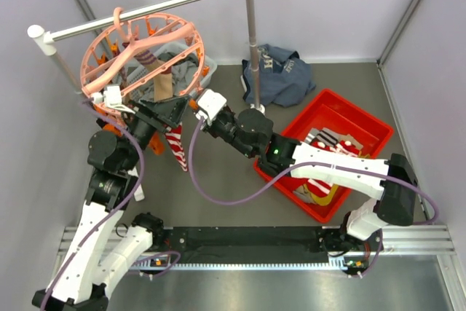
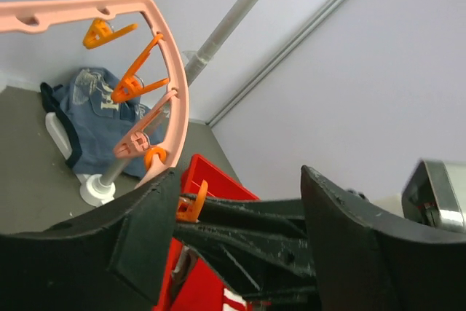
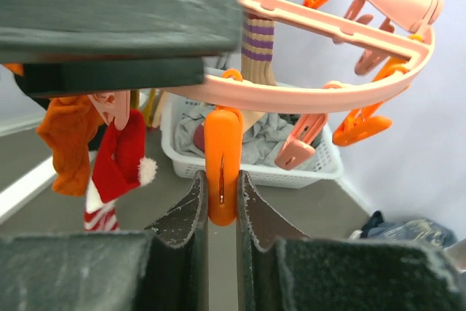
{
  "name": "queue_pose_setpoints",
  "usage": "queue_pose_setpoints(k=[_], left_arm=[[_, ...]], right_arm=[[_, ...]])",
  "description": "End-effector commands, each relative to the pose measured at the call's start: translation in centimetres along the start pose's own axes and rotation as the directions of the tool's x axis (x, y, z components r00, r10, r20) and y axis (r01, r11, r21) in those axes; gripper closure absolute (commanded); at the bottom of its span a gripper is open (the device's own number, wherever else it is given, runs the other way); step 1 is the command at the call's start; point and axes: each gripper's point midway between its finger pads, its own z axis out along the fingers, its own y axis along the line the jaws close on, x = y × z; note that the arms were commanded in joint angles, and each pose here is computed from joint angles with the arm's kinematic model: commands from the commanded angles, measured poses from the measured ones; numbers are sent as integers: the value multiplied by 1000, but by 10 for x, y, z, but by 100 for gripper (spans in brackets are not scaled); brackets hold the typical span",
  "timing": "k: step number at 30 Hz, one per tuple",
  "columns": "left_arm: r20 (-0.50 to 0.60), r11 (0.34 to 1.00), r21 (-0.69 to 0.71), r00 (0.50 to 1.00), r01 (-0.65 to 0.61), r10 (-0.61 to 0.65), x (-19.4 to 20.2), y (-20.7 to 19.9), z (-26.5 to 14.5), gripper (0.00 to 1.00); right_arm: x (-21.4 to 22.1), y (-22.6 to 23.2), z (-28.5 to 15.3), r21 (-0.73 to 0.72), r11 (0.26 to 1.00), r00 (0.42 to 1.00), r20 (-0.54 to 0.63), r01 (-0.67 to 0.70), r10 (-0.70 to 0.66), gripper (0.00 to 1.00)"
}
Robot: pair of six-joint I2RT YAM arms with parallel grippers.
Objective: Clip the socks to the hanger
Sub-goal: Open the clamp at the hanger.
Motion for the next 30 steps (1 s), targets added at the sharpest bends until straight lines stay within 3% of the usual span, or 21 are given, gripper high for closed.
queue_pose_setpoints(k=[1, 13, 15, 18, 23, 30], left_arm=[[52, 994, 2, 993, -109, 109, -18, -10, -14, 25], [5, 994, 18, 994, -105, 105, 10, 9, -17, 14], [-1, 996, 14, 996, -93, 93, 15, 15, -14, 14], [-10, 996, 8, 996, -86, 86, 19, 21, -9, 21], [16, 998, 1, 998, -61, 61, 24, 33, -2, 21], [94, 995, 95, 995, -36, 27, 18, 24, 12, 21]], right_arm=[[-31, 0, 1, -6, 991, 990, 29, -136, 136, 100], [-39, -11, 0, 13, 943, 943, -36, -331, 331, 100], [-39, -10, 0, 16, 931, 930, -42, -365, 366, 100], [-38, -11, -1, 22, 917, 916, -47, -399, 399, 100], [-36, -12, 0, 24, 899, 897, -54, -438, 439, 100], [-40, -9, 0, 3, 891, 890, -52, -454, 453, 100]])
